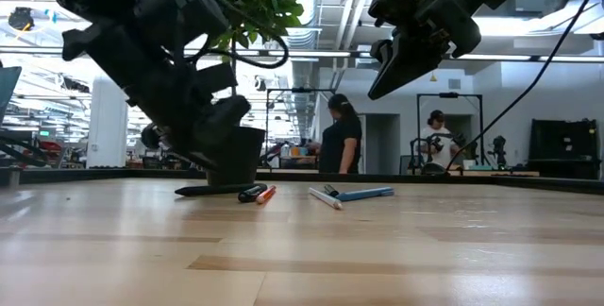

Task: Sort pens & pencils
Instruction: Put the left black pen into the blue bin

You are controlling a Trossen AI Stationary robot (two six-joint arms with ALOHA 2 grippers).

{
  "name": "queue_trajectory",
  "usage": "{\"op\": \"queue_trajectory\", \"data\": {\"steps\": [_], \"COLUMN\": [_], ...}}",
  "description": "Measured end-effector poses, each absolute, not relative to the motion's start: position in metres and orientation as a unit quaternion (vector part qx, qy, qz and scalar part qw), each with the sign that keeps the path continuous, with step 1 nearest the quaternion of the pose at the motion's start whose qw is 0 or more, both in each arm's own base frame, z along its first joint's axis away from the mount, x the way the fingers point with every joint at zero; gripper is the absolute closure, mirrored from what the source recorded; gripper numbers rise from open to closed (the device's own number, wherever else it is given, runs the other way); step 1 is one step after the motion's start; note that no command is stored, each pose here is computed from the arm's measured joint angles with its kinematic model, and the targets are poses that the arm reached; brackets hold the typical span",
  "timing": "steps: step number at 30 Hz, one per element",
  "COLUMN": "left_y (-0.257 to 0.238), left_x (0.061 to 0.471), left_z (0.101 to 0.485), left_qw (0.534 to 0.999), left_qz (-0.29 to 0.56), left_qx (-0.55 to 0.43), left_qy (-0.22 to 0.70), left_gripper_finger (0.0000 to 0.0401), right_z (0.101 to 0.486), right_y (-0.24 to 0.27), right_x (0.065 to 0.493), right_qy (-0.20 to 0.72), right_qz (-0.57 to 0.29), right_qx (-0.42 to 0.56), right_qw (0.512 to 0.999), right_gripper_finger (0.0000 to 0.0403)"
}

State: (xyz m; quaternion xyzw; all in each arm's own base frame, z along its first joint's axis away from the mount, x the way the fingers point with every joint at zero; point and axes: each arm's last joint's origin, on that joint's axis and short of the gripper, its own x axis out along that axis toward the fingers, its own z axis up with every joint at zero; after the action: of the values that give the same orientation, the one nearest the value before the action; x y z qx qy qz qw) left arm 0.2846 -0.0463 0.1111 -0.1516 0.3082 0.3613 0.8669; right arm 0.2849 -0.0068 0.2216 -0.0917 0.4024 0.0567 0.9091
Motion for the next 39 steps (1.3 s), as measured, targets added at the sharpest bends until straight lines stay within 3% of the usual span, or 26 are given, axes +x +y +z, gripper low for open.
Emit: {"op": "queue_trajectory", "data": {"steps": [39], "left_y": [-0.052], "left_x": [0.289], "left_z": [0.078], "left_qw": [0.857], "left_qz": [0.387], "left_qx": [-0.148], "left_qy": [0.306], "left_gripper_finger": [0.0264], "right_z": [0.222], "right_y": [-0.007], "right_x": [0.285], "right_qy": [0.402], "right_qz": [0.053], "right_qx": [-0.083], "right_qw": [0.91], "right_gripper_finger": [0.034]}}
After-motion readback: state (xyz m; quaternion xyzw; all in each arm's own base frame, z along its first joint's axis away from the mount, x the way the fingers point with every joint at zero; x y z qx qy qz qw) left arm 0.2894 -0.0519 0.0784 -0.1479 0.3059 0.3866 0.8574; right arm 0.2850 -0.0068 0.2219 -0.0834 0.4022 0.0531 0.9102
